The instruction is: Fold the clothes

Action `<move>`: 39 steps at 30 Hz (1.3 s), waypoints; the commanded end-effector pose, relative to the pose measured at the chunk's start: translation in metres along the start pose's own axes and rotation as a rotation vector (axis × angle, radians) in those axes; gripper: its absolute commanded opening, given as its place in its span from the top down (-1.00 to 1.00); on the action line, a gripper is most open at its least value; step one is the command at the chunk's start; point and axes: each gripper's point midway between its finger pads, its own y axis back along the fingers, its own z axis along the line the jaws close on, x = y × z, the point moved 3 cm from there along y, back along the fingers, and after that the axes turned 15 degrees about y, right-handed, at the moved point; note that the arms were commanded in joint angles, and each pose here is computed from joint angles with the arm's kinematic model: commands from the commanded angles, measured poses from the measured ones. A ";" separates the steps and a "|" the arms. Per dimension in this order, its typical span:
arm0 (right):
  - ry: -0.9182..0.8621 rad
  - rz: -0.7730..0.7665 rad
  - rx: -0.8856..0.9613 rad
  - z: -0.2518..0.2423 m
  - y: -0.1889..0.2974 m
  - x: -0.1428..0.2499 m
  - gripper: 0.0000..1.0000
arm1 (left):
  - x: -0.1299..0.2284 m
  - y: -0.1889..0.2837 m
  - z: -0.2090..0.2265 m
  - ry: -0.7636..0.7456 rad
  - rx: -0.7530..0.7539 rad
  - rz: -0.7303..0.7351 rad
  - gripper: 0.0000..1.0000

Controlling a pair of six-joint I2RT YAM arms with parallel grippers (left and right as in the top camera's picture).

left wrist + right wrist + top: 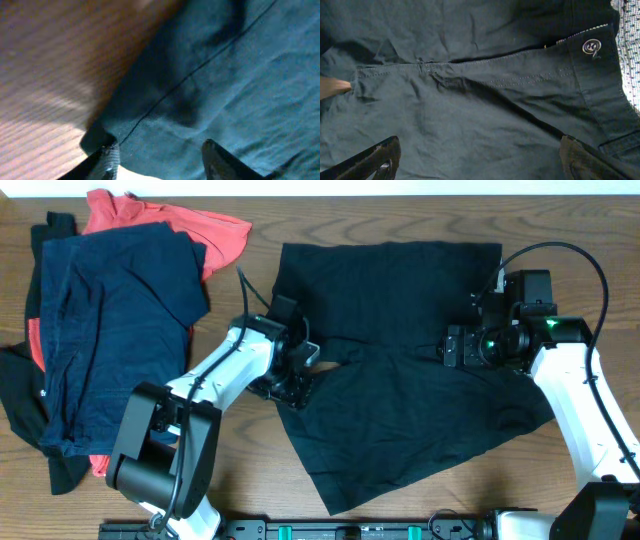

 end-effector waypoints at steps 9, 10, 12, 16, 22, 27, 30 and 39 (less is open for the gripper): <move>-0.017 0.001 -0.011 0.000 -0.001 0.000 -0.99 | -0.013 -0.006 0.014 0.049 -0.080 -0.066 0.27; -0.017 0.000 -0.017 0.001 -0.001 0.000 -0.98 | -0.015 -0.006 0.015 0.054 -0.086 -0.074 0.31; -0.017 -0.003 -0.032 0.003 -0.001 0.000 -0.98 | -0.017 -0.007 0.016 0.062 -0.088 -0.083 0.46; -0.016 -0.004 -0.033 0.003 -0.001 -0.001 -0.99 | -0.017 -0.012 0.017 0.069 -0.093 -0.067 0.71; -0.017 -0.004 -0.033 0.003 -0.001 -0.001 -0.99 | -0.011 -0.025 0.021 0.083 -0.103 -0.013 0.34; -0.015 -0.010 -0.032 0.003 -0.001 -0.002 -0.99 | -0.011 -0.027 0.021 0.084 -0.104 -0.007 -0.08; -0.015 -0.011 -0.031 0.003 -0.001 -0.002 -0.98 | -0.010 -0.028 0.022 0.085 -0.105 -0.002 -0.08; -0.013 -0.020 -0.030 0.002 -0.001 -0.004 -0.98 | -0.022 -0.048 0.046 0.124 -0.218 -0.022 -0.06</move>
